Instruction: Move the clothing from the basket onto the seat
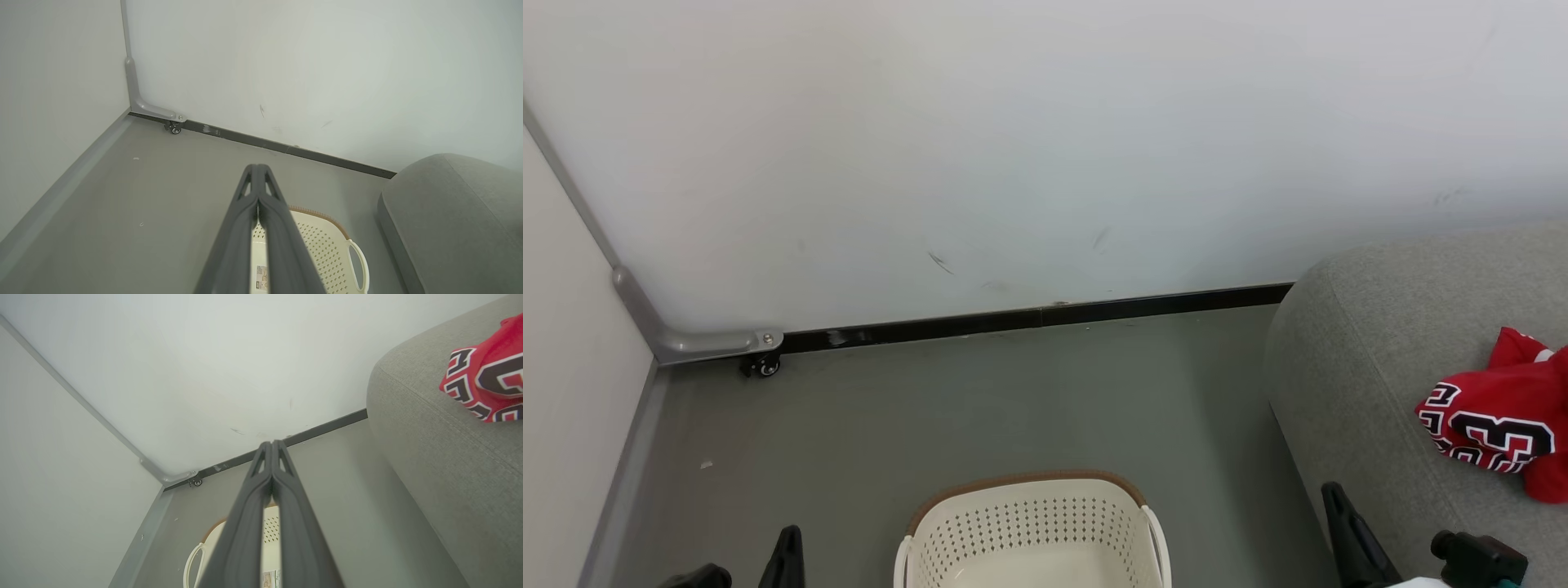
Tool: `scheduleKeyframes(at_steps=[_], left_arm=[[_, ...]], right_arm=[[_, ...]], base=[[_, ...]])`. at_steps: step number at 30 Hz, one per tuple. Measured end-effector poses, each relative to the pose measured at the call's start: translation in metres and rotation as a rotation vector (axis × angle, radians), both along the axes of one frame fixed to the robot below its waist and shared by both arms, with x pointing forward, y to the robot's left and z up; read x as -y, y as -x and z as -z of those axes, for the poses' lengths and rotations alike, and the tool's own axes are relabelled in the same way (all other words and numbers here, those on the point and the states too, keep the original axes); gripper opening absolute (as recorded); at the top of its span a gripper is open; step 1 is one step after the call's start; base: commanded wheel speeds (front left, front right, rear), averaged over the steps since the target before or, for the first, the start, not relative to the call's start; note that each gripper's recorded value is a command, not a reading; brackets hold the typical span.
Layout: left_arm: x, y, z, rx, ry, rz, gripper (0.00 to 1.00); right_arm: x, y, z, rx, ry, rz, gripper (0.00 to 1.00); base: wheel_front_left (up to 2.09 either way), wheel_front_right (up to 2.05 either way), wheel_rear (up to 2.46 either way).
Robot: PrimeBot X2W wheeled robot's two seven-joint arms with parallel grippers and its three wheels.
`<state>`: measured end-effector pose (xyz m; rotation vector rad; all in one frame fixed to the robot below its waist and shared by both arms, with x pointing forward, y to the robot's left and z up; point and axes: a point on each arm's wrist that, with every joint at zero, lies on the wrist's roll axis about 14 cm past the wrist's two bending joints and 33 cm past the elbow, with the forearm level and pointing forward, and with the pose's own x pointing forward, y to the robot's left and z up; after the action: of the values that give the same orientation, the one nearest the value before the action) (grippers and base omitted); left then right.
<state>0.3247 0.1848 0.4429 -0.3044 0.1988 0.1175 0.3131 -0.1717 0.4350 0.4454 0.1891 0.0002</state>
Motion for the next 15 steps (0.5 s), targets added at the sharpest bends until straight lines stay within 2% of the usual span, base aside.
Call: scheduleKeyframes(at_steps=[15], left_arm=[[-0.003,-0.009,0.008,-0.045,0.235,-0.041,0.0]], right_arm=[[0.01,-0.015,-0.004,-0.012,-0.196,0.071,0.0]], base=[[0.0,0.0,0.0]])
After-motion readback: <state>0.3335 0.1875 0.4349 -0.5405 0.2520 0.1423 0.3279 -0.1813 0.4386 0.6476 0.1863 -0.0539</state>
